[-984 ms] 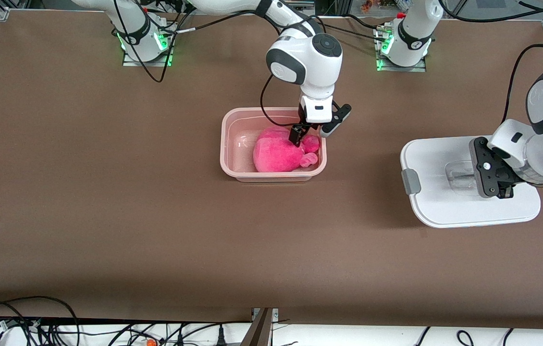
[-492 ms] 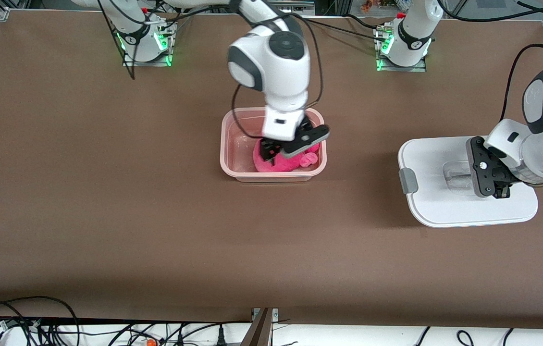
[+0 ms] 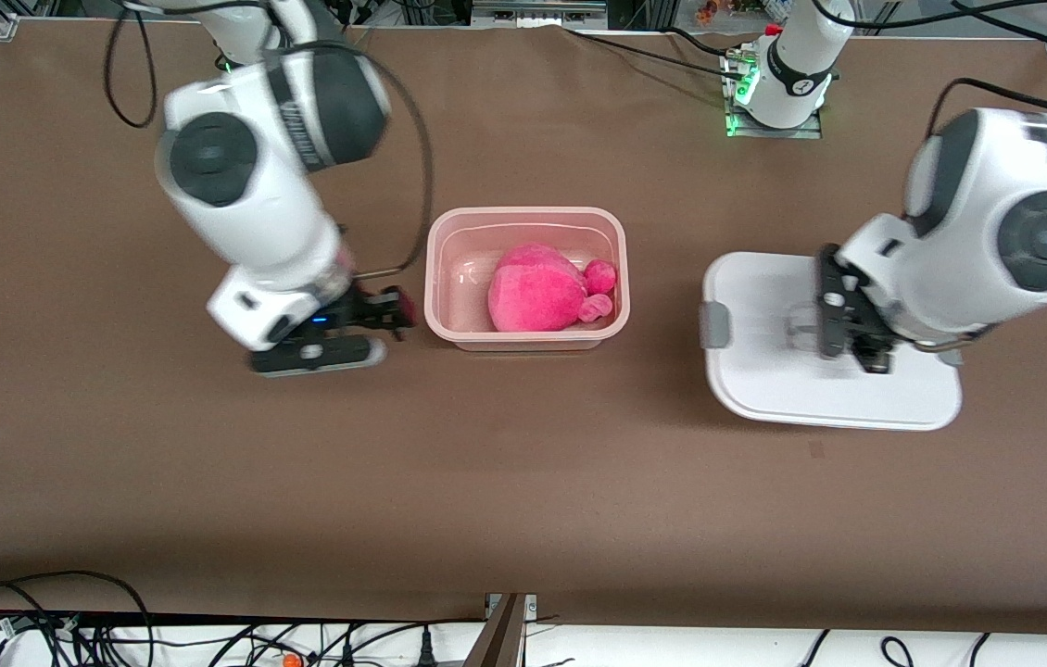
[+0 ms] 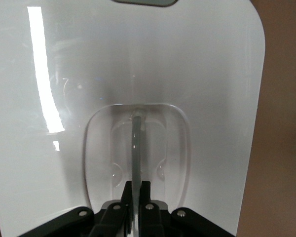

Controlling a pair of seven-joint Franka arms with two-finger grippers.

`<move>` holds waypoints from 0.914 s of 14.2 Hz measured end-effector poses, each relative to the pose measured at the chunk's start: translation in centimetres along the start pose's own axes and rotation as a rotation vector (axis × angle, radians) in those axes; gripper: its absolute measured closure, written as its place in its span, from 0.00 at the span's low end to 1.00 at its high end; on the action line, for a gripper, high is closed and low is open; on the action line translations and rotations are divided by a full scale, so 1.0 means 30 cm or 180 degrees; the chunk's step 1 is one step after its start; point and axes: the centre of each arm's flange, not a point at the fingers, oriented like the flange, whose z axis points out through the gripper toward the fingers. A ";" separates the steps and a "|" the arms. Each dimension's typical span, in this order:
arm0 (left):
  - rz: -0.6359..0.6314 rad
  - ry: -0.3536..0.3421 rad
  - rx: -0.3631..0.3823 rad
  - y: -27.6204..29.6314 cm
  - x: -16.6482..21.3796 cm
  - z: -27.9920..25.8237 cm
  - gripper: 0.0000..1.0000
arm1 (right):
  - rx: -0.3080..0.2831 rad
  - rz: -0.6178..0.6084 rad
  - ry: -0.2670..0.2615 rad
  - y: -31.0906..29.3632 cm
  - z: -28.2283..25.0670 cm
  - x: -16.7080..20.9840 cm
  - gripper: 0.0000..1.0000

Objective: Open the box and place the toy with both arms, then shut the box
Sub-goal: 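Carry the lid over the tub with the left gripper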

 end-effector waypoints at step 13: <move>-0.0492 0.0084 0.0021 0.350 1.058 0.189 0.93 | 0.0137 0.0440 -0.0487 0.618 -0.188 -0.270 0.00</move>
